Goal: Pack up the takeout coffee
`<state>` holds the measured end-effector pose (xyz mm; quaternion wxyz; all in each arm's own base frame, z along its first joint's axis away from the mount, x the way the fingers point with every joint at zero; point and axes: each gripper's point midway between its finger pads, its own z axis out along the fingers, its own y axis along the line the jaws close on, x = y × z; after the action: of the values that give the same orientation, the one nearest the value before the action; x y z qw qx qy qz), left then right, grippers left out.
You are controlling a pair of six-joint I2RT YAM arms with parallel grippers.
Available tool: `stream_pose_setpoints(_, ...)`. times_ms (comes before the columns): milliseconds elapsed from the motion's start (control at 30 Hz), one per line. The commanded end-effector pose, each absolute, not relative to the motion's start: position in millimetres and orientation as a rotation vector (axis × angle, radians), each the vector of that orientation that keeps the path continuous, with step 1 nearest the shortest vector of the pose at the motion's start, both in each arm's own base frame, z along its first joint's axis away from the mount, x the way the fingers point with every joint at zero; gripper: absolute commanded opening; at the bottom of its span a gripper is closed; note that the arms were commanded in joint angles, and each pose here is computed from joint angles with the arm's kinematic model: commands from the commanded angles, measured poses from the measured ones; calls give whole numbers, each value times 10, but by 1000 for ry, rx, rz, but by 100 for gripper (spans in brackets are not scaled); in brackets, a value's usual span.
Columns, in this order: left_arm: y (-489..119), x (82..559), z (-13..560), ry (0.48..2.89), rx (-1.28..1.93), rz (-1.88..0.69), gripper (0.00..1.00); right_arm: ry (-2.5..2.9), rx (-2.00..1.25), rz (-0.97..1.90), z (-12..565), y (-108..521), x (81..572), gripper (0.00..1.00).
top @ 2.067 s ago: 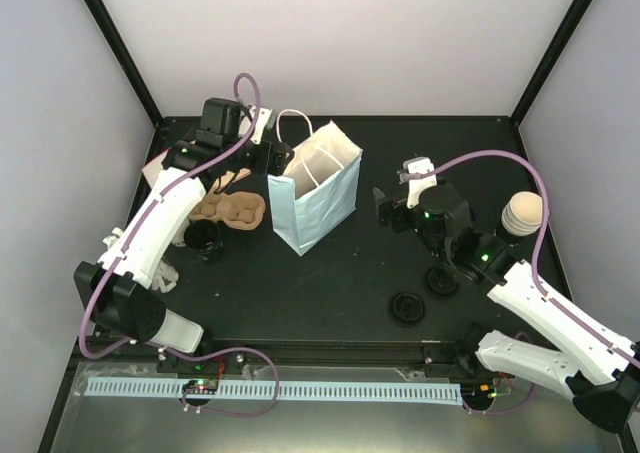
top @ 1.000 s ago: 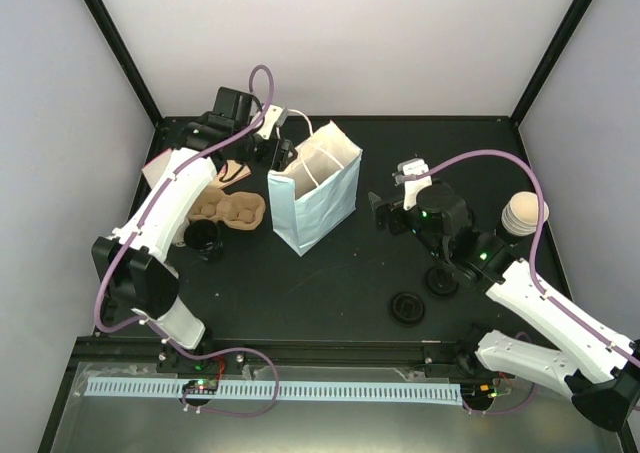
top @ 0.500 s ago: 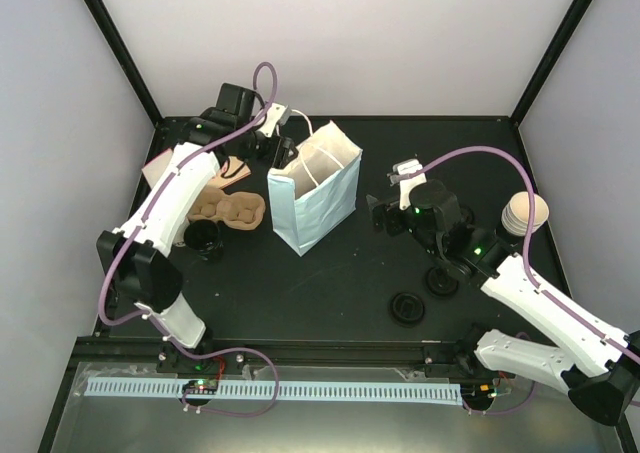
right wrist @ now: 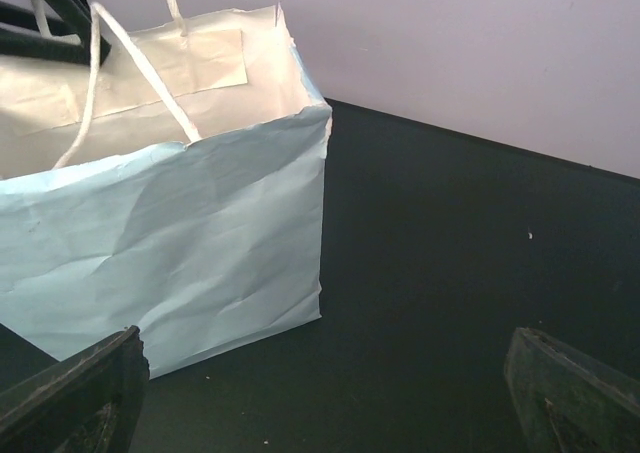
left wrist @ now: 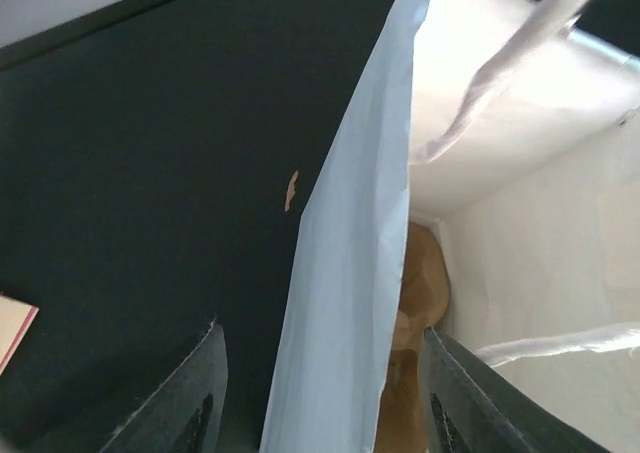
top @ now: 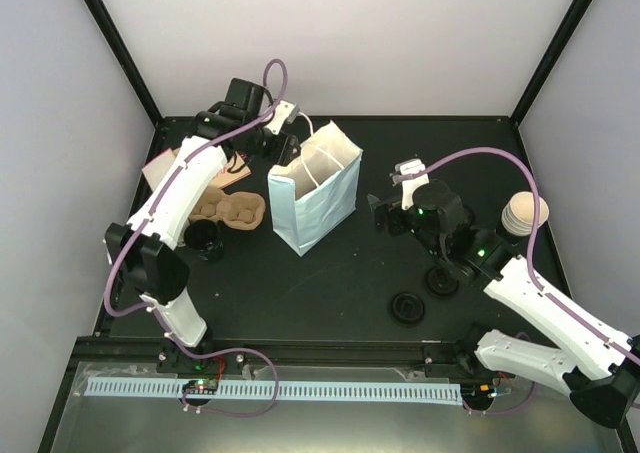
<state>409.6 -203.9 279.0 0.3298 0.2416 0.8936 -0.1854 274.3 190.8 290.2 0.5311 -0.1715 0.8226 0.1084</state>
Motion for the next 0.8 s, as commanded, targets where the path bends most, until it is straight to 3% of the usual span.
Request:
stream_pose_setpoints(0, -2002, 4092, 2751, 2364, 669, -388, 52, 1930, -399, 274, 3028, 1887, 2718, 100)
stream_pose_setpoints(167, -2035, 4060, 2740, 2362, 701, -373, 38, 1929, -398, 279, 3043, 1896, 2720, 100)
stream_pose_setpoints(367, -2075, 4012, 2751, 2359, 737, -359, 3, 1922, -399, 285, 3123, 1887, 2705, 100)
stream_pose_setpoints(767, -2153, 3918, 2998, 2275, 784, -298, 1, 1886, -420, 287, 3219, 1847, 2648, 100)
